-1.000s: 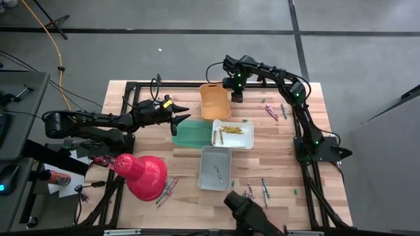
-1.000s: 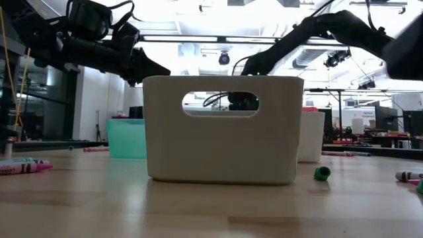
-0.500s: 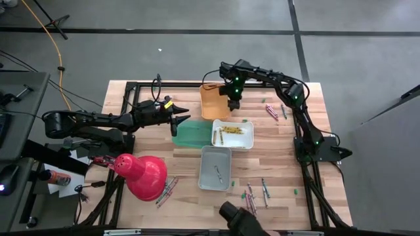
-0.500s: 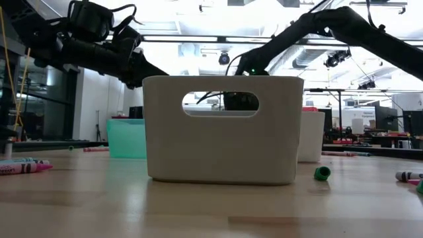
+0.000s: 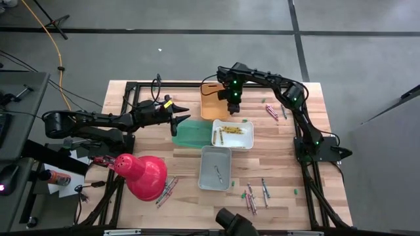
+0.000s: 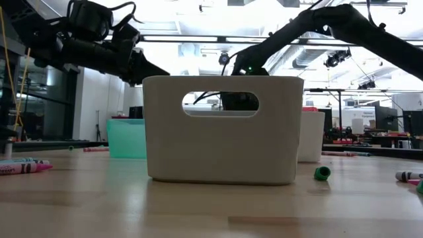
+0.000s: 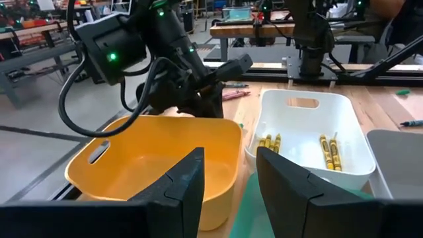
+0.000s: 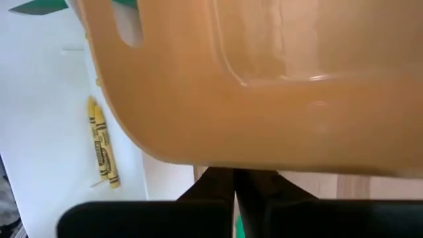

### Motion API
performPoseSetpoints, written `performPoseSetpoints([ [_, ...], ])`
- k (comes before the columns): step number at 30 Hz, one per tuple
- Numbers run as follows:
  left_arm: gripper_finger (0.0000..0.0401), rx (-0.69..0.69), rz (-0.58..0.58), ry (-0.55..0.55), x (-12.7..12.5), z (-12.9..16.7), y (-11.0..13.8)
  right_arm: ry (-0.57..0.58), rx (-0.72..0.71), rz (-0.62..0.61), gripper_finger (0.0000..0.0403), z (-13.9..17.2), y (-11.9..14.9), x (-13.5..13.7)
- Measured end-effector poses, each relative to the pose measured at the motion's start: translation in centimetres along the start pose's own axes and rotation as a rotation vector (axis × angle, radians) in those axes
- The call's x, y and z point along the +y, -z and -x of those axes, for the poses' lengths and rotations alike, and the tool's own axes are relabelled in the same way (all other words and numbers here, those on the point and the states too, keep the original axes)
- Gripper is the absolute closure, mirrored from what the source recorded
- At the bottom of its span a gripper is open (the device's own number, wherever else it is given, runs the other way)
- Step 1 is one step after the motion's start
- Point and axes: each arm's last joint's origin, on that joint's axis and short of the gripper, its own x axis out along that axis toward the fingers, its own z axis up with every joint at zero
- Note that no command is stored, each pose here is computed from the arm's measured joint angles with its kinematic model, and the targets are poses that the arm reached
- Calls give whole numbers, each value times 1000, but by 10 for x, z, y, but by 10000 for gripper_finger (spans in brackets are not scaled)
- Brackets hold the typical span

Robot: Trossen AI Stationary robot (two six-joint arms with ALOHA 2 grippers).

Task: Sort crayons
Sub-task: Put the white crayon into the gray bin

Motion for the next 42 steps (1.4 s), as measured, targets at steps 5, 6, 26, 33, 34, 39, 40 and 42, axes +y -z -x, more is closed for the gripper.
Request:
performPoseSetpoints([
  [5,275,29,-2,2,0,0,3,-39,-48,41,401,2,-2,3],
  [6,275,36,-13,0,0,0,3,-69,-79,62,402,2,-4,4],
  [26,275,93,-102,-106,3,1,8,133,-66,20,403,12,-7,13],
  [33,275,125,-101,-103,3,1,11,245,-255,-40,403,3,40,35],
  [34,275,108,-100,-105,3,1,9,273,-317,-54,403,4,46,38],
  [39,275,-25,-113,-124,4,0,-4,386,-559,-232,403,6,61,52],
  [40,275,-47,-114,-128,4,0,-6,407,-585,-287,403,7,63,53],
  [42,275,-71,-115,-131,5,1,-8,447,-600,-387,403,7,64,52],
])
